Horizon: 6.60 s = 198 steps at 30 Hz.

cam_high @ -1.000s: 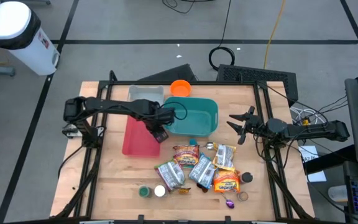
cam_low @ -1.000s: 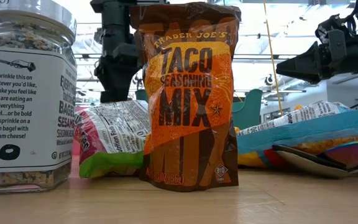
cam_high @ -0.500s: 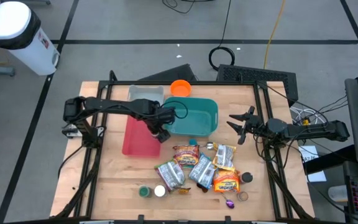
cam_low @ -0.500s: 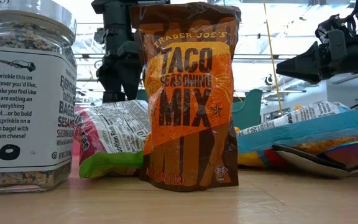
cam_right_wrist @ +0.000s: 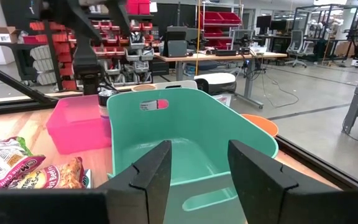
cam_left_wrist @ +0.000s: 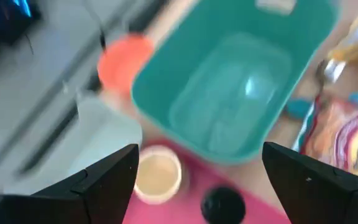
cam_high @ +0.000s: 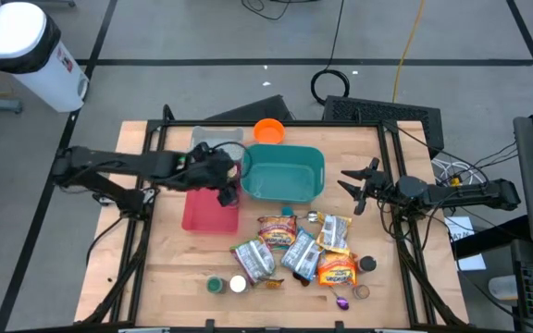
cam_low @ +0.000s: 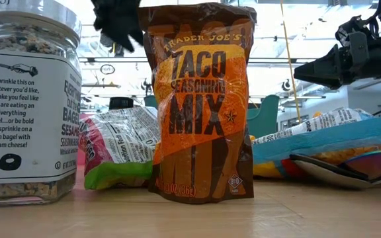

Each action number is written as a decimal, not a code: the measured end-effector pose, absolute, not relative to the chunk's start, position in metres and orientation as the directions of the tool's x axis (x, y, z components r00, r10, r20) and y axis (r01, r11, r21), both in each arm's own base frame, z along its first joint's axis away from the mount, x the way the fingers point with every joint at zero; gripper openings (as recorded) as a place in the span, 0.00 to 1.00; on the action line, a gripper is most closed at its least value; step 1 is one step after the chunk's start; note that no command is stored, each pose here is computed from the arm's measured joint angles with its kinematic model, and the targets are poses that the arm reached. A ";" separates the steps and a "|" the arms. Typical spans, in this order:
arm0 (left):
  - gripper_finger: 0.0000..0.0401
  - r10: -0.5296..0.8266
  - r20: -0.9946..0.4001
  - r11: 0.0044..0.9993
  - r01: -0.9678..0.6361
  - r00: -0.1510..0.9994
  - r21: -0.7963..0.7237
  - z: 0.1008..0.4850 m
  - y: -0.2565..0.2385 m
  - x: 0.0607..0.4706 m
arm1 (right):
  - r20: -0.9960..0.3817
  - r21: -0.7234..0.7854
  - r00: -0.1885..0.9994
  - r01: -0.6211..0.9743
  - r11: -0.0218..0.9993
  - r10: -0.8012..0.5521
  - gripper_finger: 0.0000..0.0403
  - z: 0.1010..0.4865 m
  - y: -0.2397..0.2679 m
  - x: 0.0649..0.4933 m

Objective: Pick & Place Food Item
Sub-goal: Put the orange spice bottle into the red bin

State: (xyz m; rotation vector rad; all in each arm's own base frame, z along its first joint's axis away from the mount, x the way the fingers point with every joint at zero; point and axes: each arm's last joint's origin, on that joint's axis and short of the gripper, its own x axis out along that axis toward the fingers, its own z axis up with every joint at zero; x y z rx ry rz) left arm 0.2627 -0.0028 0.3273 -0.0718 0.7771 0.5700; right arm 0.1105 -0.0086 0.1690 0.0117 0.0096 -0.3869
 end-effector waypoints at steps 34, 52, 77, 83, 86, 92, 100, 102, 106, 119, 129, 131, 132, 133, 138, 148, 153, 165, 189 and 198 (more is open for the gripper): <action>0.87 0.493 -0.013 0.859 -0.485 0.870 0.167 0.275 0.023 0.146 | -0.011 0.010 0.926 0.377 0.926 -0.377 0.37 0.169 -0.009 0.110; 0.86 0.533 0.097 0.829 -0.542 0.841 0.141 0.286 0.035 0.144 | 0.189 0.098 0.907 0.365 0.926 -0.377 0.37 0.190 -0.009 0.108; 0.85 0.413 0.077 0.898 -0.420 0.908 0.130 0.282 0.033 0.153 | 0.383 0.130 0.923 -0.095 0.987 0.039 0.37 0.207 0.003 0.109; 0.86 0.413 0.066 0.898 -0.418 0.908 0.134 0.278 0.035 0.165 | 0.401 0.037 0.879 -0.299 0.954 0.259 0.37 0.209 0.012 0.114; 0.86 0.413 0.045 0.899 -0.415 0.910 0.139 0.274 0.036 0.172 | 0.375 0.017 0.882 -0.314 0.949 0.286 0.38 0.206 0.016 0.118; 0.85 0.413 -0.013 0.903 -0.408 0.911 0.138 0.263 0.038 0.184 | 0.397 -0.029 0.868 -0.314 0.949 0.299 0.45 0.207 0.019 0.122; 0.87 0.413 -0.036 0.909 -0.409 0.910 0.079 0.258 0.039 0.189 | 0.468 0.057 0.880 -0.127 0.990 0.086 0.52 0.213 0.013 0.122; 0.87 0.413 -0.035 0.910 -0.410 0.910 0.056 0.258 0.039 0.189 | 0.484 0.092 0.873 -0.116 0.989 0.058 0.53 0.215 0.012 0.121; 0.87 0.412 -0.035 0.911 -0.411 0.911 0.024 0.258 0.039 0.189 | 0.492 0.173 0.859 -0.261 0.950 0.146 0.54 0.217 0.016 0.121; 0.86 0.404 -0.046 0.915 -0.404 0.913 0.021 0.257 0.038 0.189 | -0.513 0.108 0.834 -0.173 0.979 0.204 0.75 0.307 0.117 0.186; 0.88 0.401 -0.045 0.916 -0.400 0.915 0.025 0.258 0.038 0.189 | -0.947 0.209 0.308 0.375 0.903 0.092 0.70 0.309 0.149 0.178; 0.88 0.401 -0.045 0.916 -0.400 0.915 0.025 0.258 0.038 0.189 | -0.972 0.178 0.217 0.446 0.877 0.087 0.69 0.300 0.152 0.176; 0.88 0.401 -0.046 0.916 -0.400 0.915 0.025 0.257 0.038 0.189 | -0.981 0.153 0.181 0.477 0.865 0.074 0.69 0.297 0.152 0.175; 0.88 0.401 -0.047 0.916 -0.400 0.915 0.026 0.257 0.038 0.189 | -0.988 0.121 0.141 0.503 0.855 0.057 0.69 0.295 0.152 0.174; 0.89 0.401 -0.069 0.916 -0.400 0.914 0.018 0.255 0.038 0.189 | -0.999 -0.002 0.043 0.556 0.831 -0.031 0.69 0.281 0.153 0.174; 0.89 0.399 -0.095 0.917 -0.399 0.912 0.015 0.253 0.038 0.189 | -0.999 -0.027 -0.048 0.574 0.818 0.000 0.69 0.251 0.160 0.176; 0.90 0.400 -0.096 0.916 -0.400 0.912 0.015 0.252 0.038 0.189 | -1.000 -0.001 -0.023 0.571 0.821 0.015 0.69 0.253 0.160 0.175; 0.90 0.399 -0.095 0.915 -0.402 0.912 -0.016 0.253 0.038 0.189 | -0.999 0.042 0.016 0.557 0.829 0.040 0.69 0.258 0.163 0.170; 0.90 0.400 -0.095 0.914 -0.405 0.912 -0.036 0.253 0.038 0.189 | -0.997 0.015 -0.057 0.574 0.819 0.058 0.48 0.229 0.161 0.163; 0.90 0.400 -0.095 0.914 -0.405 0.912 -0.036 0.253 0.038 0.189 | -0.998 0.001 -0.053 0.547 0.837 0.036 0.48 0.239 0.155 0.158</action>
